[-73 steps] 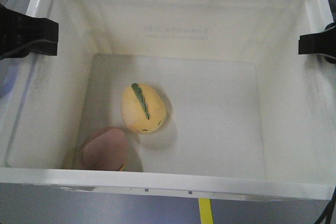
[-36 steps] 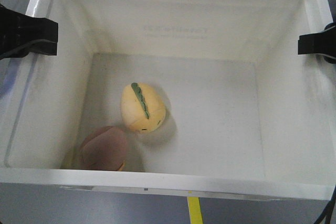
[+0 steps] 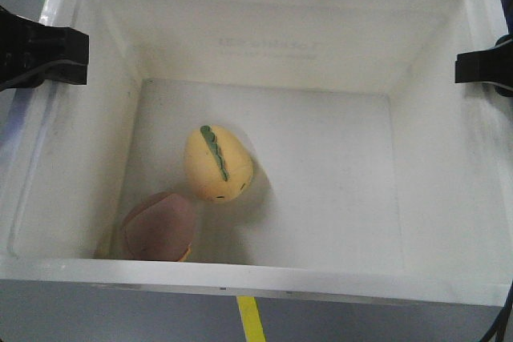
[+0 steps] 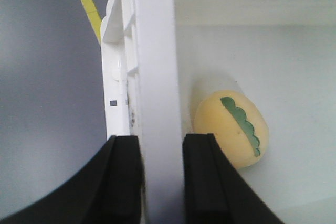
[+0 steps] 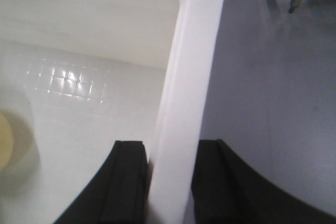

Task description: Place moving items into box and shelve

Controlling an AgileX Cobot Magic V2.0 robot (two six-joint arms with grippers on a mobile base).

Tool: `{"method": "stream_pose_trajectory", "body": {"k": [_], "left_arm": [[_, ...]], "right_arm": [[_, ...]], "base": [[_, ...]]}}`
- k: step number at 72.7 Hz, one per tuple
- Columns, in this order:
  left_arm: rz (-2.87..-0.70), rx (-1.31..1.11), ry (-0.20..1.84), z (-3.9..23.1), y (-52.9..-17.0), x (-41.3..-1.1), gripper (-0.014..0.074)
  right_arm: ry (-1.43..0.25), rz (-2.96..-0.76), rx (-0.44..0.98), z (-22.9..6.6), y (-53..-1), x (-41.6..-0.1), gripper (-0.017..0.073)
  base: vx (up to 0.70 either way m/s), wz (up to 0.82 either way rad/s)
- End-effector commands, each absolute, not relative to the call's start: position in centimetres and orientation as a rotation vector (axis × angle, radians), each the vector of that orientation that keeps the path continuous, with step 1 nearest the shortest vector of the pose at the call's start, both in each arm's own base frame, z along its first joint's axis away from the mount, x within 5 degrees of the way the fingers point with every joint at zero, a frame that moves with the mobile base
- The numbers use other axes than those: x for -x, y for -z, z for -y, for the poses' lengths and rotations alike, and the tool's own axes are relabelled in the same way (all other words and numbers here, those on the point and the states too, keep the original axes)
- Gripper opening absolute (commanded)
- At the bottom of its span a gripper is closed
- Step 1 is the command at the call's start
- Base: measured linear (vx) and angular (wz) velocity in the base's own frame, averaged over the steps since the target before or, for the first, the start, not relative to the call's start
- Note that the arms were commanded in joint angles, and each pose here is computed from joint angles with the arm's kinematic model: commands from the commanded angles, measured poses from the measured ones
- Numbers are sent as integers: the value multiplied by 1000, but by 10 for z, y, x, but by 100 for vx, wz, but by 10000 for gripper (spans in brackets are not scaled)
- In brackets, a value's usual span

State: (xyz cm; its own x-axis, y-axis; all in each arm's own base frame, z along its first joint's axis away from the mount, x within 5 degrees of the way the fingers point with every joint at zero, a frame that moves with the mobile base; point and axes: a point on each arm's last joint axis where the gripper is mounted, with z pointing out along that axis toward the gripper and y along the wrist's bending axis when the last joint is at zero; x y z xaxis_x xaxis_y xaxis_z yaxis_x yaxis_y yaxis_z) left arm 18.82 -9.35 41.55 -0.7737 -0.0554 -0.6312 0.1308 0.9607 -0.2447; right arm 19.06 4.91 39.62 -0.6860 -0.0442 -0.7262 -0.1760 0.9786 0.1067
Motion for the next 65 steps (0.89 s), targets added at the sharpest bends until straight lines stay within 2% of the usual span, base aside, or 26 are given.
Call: {"method": "stream_pose_trajectory", "body": {"k": [1, 35, 65], "left_arm": [[-2238, -52, 386, 87, -442, -185, -6], [-2238, -52, 386, 87, -442, -185, -6], [-2239, -52, 385, 87, -442, -185, -6]], "right_arm": [[-153, -2133, 162, -43, -422, -191, -6], [-153, -2133, 162, -43, -422, -191, -6], [-154, -2132, 162, -43, -422, -191, -6]], "base": [[43, -43], [42, -51], [37, -66]]}}
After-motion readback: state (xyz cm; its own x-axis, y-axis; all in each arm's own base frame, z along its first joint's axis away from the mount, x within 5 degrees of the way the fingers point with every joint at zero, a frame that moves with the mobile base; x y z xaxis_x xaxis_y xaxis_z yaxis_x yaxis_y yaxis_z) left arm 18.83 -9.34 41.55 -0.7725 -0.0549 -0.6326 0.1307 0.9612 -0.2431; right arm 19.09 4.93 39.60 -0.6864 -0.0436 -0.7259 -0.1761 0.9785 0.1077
